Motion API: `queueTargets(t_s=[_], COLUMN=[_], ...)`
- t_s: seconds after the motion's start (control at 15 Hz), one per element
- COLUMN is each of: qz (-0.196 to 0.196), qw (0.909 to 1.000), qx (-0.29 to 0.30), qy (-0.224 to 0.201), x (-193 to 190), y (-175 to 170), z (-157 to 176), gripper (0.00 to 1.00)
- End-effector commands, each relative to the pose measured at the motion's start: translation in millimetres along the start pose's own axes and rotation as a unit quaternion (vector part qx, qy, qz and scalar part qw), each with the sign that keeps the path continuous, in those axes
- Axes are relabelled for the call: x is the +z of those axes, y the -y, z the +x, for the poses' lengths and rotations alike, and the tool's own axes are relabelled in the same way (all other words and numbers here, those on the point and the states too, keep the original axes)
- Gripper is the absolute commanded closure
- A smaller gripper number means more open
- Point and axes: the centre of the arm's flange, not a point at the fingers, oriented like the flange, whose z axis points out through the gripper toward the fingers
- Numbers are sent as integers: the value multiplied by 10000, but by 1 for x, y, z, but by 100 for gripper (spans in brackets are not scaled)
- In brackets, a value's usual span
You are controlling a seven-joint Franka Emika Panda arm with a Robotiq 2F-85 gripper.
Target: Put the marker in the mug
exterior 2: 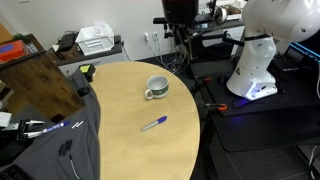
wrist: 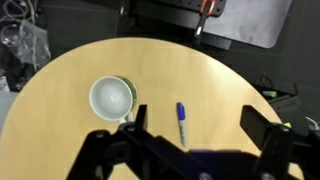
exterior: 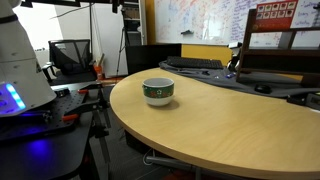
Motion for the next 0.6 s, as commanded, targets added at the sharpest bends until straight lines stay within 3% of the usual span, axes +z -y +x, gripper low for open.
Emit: queueTargets(t_s=[0.0, 0.2, 0.53], qz=[100, 613, 993], qw=[9965, 9913, 9880], qx=[-802, -1080, -1018], qy=[-209, -427, -603], x=[21, 47, 84], y=[-18, -33, -48], z=[45, 76, 120], gripper=[0, 0, 0])
